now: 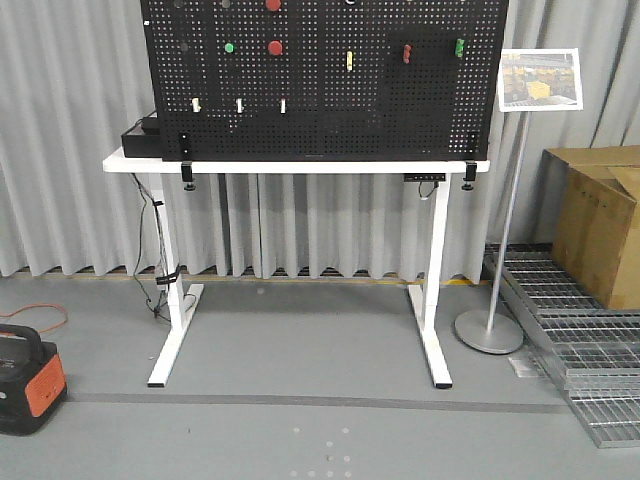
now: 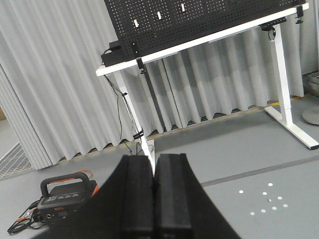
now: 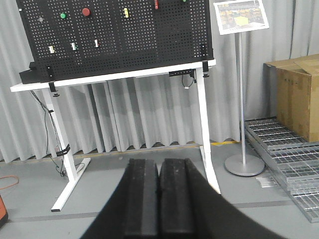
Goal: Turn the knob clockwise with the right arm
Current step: 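Drive the base toward the black pegboard on the white table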
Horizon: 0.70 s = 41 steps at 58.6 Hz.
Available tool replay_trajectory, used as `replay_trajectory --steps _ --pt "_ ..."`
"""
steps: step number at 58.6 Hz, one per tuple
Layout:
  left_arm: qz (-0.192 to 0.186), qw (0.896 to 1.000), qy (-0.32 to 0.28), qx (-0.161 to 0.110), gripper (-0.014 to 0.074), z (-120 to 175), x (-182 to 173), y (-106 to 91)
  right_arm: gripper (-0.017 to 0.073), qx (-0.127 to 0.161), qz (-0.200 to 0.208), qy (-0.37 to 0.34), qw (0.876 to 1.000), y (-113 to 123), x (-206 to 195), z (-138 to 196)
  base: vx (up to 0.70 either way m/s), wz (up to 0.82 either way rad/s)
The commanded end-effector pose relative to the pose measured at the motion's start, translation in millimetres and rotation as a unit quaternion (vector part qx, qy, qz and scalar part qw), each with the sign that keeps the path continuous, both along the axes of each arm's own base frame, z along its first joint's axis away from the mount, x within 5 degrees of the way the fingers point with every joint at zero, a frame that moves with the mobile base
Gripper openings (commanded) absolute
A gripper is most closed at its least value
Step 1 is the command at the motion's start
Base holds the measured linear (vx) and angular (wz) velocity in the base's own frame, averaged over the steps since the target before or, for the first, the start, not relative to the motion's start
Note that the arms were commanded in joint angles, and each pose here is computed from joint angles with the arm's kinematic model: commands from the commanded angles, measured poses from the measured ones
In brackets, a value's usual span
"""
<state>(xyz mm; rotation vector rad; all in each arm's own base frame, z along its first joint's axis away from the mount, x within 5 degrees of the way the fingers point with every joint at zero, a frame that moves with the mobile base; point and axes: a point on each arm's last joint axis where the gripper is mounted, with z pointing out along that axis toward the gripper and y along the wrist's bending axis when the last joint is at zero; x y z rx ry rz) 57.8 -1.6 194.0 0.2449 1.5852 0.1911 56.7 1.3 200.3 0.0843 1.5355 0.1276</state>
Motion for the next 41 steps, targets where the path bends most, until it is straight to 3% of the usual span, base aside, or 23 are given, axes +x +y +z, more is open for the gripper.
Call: replay_trajectory --steps 1,41 --pt "-0.006 1.000 -0.028 -0.005 -0.0006 1.4 1.3 -1.0 -0.0008 -0.006 0.002 -0.042 0.999 0.6 -1.0 5.4 0.00 0.00" --pt "-0.006 1.000 -0.028 -0.005 -0.0006 1.4 1.3 -1.0 -0.0008 -0.006 0.002 -0.042 0.999 0.6 -1.0 5.4 0.00 0.01"
